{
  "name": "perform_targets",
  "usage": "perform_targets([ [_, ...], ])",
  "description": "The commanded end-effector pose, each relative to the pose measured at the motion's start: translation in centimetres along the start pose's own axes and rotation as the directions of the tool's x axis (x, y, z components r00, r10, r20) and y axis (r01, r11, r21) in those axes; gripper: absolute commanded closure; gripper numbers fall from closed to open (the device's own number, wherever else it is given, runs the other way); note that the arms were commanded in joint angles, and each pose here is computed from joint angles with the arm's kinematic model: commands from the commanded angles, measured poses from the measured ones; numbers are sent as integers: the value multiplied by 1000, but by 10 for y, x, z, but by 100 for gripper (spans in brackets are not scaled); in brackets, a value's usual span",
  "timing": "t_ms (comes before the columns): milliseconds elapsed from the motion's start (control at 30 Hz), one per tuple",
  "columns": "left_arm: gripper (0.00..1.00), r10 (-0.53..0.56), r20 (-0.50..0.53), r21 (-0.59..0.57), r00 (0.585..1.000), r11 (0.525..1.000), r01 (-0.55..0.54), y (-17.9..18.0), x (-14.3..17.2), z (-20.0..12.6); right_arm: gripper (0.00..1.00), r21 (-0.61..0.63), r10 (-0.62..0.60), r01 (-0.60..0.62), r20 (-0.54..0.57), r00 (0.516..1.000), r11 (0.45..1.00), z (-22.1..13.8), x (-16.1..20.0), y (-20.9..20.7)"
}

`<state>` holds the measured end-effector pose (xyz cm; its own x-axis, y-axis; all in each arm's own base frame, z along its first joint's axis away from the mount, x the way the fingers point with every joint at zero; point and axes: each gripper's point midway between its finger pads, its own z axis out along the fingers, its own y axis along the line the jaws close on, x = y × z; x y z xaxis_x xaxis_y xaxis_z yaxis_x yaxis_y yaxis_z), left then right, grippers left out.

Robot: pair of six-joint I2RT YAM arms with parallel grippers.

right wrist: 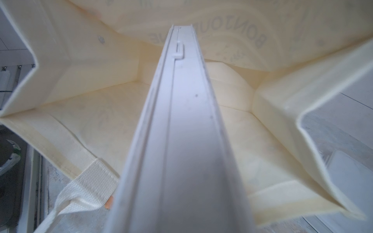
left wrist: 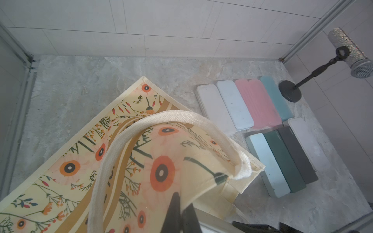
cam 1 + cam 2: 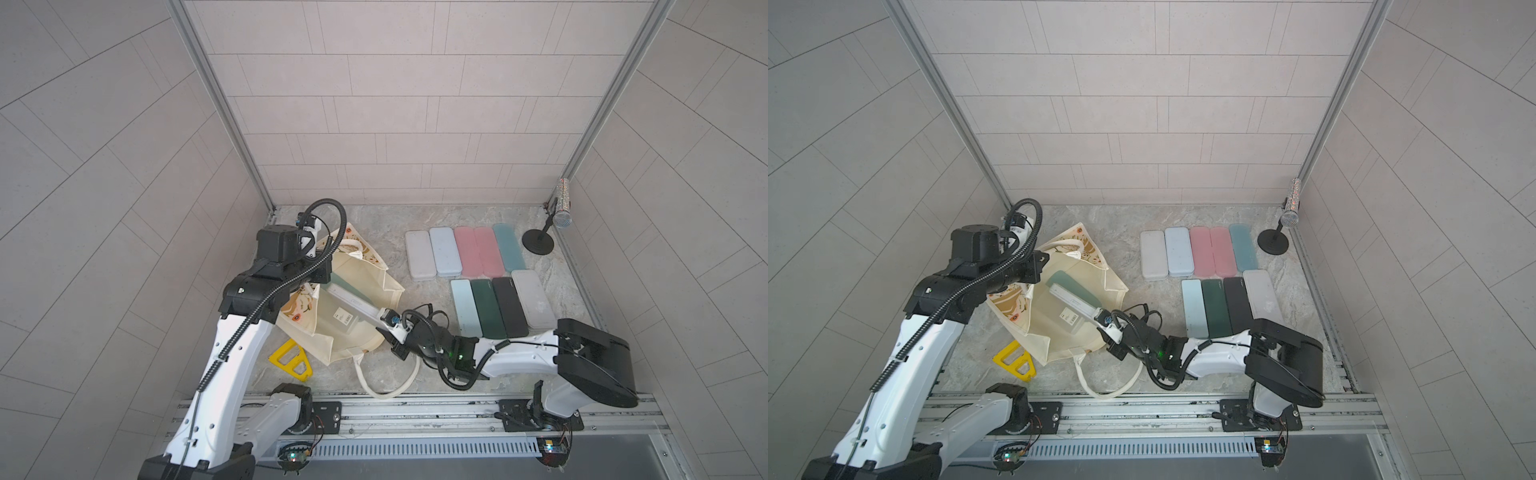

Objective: Take out the pencil case from the canvas bag
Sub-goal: Pick up the pencil case from the canvas bag, then place the pencil case at the center of the board.

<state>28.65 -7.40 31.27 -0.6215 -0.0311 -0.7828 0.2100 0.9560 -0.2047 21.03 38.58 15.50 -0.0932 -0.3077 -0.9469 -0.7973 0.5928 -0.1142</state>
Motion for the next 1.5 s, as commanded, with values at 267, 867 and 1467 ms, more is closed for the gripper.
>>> perform_targets([
  [267, 100, 80, 186, -249, 979, 968, -31, 34, -43, -40, 72, 80, 111, -110, 2, 994, 991, -63, 2, -31],
  [867, 100, 83, 285, -529, 955, 844, 85, 87, -74, -53, 74, 334, 456, -424, -18, 890, 842, -122, 56, -104],
  [1467, 100, 114, 268, -357, 956, 934, -11, 60, -62, -15, 69, 181, 106, -92, -68, 992, 979, -101, 60, -79],
])
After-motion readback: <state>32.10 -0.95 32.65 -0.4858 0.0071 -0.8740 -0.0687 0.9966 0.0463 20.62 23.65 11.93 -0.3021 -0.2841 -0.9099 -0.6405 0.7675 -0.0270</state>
